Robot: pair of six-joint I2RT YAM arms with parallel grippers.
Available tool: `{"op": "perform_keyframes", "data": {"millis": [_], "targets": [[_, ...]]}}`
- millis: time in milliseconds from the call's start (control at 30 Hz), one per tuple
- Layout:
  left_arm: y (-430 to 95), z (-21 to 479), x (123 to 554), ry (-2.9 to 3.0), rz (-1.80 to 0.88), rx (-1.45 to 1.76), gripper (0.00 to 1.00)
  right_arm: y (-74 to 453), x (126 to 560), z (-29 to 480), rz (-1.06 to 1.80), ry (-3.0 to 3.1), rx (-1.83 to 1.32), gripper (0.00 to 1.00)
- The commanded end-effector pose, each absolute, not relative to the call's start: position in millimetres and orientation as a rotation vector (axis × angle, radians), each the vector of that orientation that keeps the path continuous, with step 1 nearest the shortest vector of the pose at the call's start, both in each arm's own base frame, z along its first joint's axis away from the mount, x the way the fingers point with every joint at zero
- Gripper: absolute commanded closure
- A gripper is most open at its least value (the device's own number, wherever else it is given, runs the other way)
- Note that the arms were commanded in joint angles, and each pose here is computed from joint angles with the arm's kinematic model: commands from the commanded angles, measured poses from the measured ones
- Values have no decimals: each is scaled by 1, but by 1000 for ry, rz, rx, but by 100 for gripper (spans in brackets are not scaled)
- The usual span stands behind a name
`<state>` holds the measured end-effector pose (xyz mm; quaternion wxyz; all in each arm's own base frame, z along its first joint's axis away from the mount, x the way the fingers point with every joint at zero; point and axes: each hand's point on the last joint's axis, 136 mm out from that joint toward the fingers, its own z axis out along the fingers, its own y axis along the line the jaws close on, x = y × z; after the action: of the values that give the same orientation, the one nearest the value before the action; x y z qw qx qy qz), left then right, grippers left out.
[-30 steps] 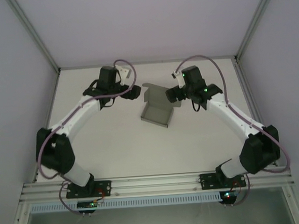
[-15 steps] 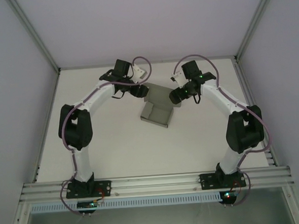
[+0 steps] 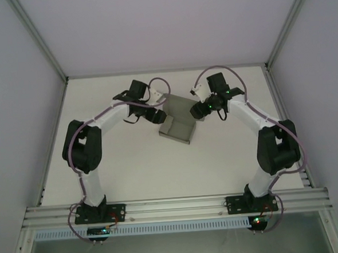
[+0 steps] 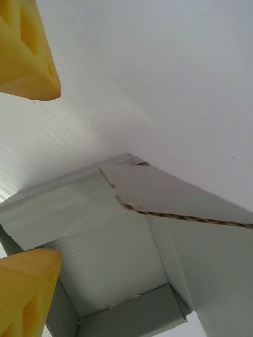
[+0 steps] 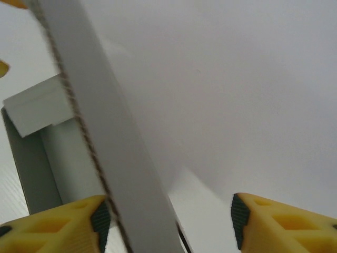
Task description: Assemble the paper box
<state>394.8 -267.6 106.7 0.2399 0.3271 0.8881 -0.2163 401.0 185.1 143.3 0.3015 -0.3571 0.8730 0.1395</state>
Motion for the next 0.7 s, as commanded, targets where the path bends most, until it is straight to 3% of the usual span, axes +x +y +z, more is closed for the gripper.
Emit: {"op": "perform_keyframes", "data": {"millis": [0, 200, 400, 667], "targets": [[-270, 124, 396, 2383, -618, 832, 31, 209, 404, 143, 499, 2156, -1121, 52], [-265, 115, 398, 2412, -658, 740, 42, 217, 404, 146, 553, 2060, -1207, 85], [-263, 112, 394, 2399, -695, 702, 48, 220, 399, 170, 468, 1947, -1232, 93], [-260, 102, 401, 2416, -703, 665, 57, 223, 381, 182, 427, 1886, -1275, 95]]}}
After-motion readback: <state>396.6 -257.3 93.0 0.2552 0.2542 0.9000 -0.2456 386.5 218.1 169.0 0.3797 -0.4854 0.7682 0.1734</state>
